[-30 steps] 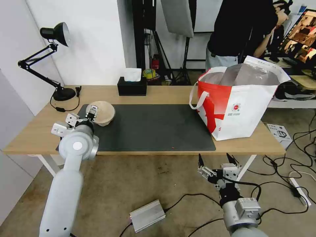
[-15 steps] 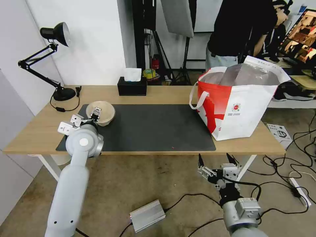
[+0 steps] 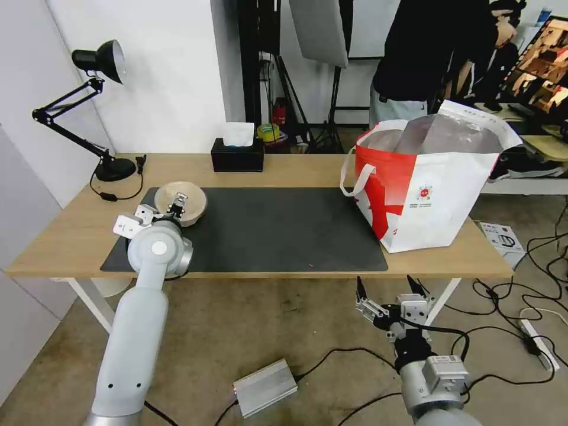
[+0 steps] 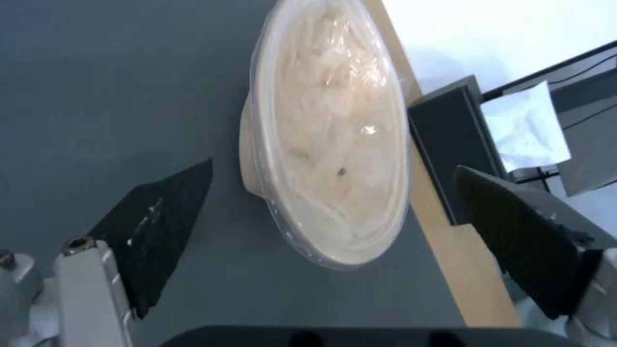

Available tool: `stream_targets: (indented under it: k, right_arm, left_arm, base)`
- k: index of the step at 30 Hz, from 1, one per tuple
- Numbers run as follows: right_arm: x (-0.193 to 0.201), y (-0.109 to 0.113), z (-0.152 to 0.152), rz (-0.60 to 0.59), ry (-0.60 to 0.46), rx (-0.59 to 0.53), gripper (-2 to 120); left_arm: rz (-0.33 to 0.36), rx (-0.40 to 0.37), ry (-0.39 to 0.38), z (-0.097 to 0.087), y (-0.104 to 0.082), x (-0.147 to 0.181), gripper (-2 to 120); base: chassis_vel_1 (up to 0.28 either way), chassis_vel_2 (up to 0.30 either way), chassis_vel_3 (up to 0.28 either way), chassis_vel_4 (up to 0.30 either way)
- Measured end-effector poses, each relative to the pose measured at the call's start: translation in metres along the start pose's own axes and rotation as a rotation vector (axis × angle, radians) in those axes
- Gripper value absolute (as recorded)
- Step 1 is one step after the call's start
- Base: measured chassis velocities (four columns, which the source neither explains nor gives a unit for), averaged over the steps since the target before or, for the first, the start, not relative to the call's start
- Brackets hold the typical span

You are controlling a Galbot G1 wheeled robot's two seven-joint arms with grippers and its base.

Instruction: Pick up the trash from the table and place it into the takeout bag.

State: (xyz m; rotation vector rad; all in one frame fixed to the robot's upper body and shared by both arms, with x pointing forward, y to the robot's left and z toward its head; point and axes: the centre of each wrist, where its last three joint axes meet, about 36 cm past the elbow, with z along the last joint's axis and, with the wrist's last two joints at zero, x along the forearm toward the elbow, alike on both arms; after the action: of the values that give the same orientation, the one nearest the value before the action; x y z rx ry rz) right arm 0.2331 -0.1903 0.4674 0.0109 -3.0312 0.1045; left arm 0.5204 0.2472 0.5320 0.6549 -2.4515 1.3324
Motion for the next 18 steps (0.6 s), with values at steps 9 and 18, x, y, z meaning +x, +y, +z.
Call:
stream_targets:
  k: [9,18]
  right_arm:
    - [0.0,0.0,0.0,0.0,0.0,0.0,100]
    - [0.0,0.0,0.0,0.0,0.0,0.0,100]
  left_arm:
    - [-0.018,0.003,0.008,0.004,-0.003,-0.011,100]
    - [-0.028,0.012,0.018,0.008,-0.007,-0.021,100]
  base:
    - [0.0,0.0,0.0,0.0]
    - [0.0,0.0,0.0,0.0]
